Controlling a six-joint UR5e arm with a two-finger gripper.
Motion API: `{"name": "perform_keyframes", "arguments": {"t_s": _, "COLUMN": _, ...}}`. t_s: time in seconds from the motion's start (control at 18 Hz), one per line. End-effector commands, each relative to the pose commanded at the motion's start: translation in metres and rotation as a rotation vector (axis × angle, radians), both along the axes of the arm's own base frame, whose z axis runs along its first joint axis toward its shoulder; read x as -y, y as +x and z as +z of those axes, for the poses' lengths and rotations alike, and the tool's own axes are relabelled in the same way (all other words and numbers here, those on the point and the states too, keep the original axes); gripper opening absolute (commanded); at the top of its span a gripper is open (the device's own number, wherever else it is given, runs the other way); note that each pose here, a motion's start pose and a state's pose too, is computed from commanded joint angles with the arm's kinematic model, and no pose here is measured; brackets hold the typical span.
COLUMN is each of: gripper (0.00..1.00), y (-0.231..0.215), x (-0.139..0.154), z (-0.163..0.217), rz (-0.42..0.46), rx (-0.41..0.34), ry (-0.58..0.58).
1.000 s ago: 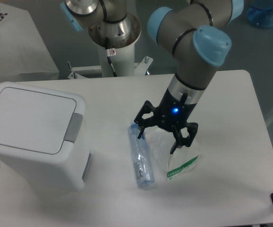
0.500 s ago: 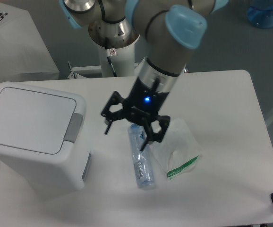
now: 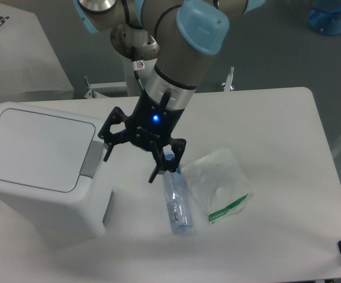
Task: Open the trash can
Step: 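Swing the open gripper over the bottle to the trash can lid edge, then lower the gripper finger against the lid's front edge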
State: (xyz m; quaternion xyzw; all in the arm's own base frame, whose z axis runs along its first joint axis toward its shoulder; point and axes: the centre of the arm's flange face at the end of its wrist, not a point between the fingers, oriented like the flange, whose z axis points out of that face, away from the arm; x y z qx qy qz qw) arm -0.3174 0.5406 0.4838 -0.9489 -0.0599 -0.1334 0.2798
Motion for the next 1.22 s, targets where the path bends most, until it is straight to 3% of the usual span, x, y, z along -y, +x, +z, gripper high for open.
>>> {"name": "perform_keyframes", "arguments": {"t_s": 1.22, "gripper": 1.00, "y": 0.005, "x": -0.006, "z": -0.014, "rz": -0.014, "rx": 0.002, "ry": -0.017}}
